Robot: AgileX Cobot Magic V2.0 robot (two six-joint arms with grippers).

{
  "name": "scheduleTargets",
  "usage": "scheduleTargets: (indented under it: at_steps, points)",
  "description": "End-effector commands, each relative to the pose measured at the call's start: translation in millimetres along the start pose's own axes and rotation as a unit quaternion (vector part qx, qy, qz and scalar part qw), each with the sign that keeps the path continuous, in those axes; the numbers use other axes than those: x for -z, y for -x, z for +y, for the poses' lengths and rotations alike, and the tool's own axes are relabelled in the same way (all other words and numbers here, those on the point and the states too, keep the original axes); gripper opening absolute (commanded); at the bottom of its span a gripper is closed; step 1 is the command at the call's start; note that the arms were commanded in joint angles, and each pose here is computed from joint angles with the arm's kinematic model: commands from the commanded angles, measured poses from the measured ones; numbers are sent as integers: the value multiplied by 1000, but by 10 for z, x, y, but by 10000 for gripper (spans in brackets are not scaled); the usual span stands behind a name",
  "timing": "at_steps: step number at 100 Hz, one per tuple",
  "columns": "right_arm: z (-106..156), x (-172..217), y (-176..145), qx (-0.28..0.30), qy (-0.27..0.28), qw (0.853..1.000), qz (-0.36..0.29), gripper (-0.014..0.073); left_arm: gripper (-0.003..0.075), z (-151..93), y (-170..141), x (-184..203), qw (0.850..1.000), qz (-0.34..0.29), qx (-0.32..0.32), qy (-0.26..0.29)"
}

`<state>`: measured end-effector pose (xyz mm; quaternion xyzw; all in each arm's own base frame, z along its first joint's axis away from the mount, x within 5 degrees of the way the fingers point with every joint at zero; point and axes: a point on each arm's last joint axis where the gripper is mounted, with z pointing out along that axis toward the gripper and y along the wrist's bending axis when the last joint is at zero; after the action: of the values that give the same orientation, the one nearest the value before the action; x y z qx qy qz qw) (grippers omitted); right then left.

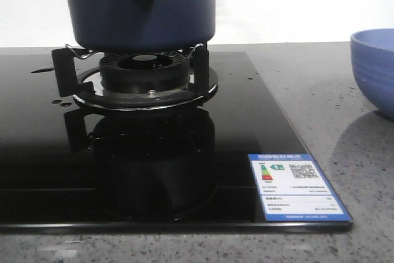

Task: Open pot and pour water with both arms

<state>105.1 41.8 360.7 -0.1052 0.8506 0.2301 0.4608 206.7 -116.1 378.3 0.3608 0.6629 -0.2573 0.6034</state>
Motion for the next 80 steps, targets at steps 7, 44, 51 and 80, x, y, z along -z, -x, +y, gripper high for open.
scheduleTargets:
  at_steps: [7, 44, 51, 80]
  points:
    - [38, 57, 149, 3, 2, 999, -50, 450, 534, 231, 114, 60, 997, -56, 48, 13]
    - [36, 58, 158, 2, 1, 998, -56, 514, 534, 412, -62, -256, 996, -44, 50, -66]
    - [36, 58, 158, 2, 1, 998, -56, 514, 534, 452, -43, -295, 996, -46, 36, -65]
    - [32, 59, 166, 2, -1, 998, -60, 514, 534, 630, -81, -503, 996, -40, 24, -71]
